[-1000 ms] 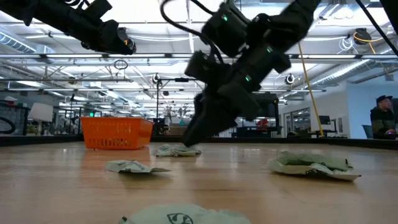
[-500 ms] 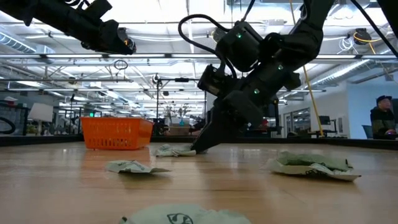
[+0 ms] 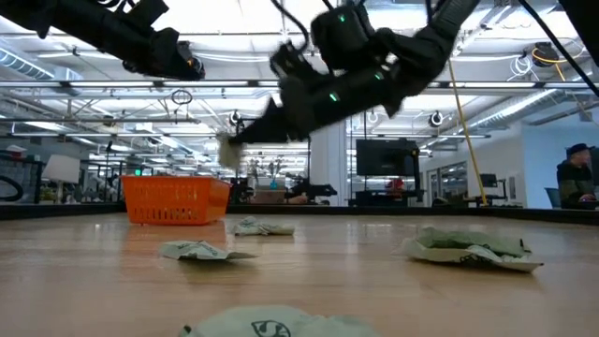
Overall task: Pick and place Stevia / Truvia into bins
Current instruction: Put the green stevia packet into the orange bin
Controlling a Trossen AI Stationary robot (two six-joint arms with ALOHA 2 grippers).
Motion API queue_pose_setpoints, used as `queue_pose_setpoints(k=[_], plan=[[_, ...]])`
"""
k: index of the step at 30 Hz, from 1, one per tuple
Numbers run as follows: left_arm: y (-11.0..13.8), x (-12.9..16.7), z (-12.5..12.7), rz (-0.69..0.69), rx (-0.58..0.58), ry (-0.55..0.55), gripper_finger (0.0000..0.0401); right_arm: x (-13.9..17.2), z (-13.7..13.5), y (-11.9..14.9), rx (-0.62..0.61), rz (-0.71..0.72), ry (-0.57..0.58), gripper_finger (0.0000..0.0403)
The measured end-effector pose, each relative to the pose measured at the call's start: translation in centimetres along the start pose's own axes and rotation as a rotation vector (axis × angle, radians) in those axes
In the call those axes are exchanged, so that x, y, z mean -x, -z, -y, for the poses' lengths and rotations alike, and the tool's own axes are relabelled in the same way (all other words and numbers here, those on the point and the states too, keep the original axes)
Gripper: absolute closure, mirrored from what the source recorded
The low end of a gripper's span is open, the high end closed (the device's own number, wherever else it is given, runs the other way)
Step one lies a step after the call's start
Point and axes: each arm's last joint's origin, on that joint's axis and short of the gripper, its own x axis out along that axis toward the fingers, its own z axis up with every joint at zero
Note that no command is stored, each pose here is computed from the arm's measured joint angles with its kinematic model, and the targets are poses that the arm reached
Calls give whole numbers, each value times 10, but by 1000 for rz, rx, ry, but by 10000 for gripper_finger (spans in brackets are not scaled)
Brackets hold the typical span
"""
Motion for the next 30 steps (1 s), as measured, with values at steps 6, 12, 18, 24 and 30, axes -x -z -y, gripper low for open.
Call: queue_pose_setpoints(k=[6,12,18,24,30], plan=[[-5,0,-1,49,19,-9,247,-14,16,-24,39,65,17,397],[-9,0,-2,77,32,-16,247,-35,21,-10,20,48,6,386],[-10,0,-3,92,18,-22,247,-46,21,10,-18,-6,-10,339],[-10,0,-3,90,14,-24,247,-38,22,-10,24,42,-3,289],[-8,0,-2,77,20,-15,247,-15,5,-38,103,-50,-63,276]])
